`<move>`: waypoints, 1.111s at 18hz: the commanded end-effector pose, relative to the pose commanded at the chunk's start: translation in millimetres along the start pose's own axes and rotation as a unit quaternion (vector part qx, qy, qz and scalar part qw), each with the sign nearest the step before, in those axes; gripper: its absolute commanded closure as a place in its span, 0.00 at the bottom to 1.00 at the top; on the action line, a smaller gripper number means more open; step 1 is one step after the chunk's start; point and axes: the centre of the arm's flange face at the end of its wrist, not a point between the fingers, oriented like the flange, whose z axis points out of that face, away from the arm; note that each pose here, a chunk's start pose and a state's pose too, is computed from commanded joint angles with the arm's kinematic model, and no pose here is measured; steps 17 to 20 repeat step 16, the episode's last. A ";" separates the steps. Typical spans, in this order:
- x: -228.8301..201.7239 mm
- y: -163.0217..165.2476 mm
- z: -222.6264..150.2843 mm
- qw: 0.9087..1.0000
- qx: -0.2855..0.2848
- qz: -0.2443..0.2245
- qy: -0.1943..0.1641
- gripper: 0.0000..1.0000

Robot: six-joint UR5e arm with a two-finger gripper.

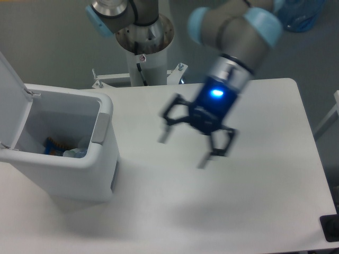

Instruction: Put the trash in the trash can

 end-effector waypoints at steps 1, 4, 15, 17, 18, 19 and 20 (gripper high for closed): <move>-10.1 6.5 2.6 0.999 -0.031 0.004 -0.021 0.00; -27.1 16.7 5.1 0.991 -0.110 0.022 -0.071 0.00; -21.3 27.5 18.0 0.895 -0.383 0.205 -0.101 0.00; -20.8 26.6 18.3 0.895 -0.383 0.206 -0.101 0.00; -20.8 26.6 18.3 0.895 -0.383 0.206 -0.101 0.00; -20.8 26.6 18.3 0.895 -0.383 0.206 -0.101 0.00; -20.8 26.6 18.3 0.895 -0.383 0.206 -0.101 0.00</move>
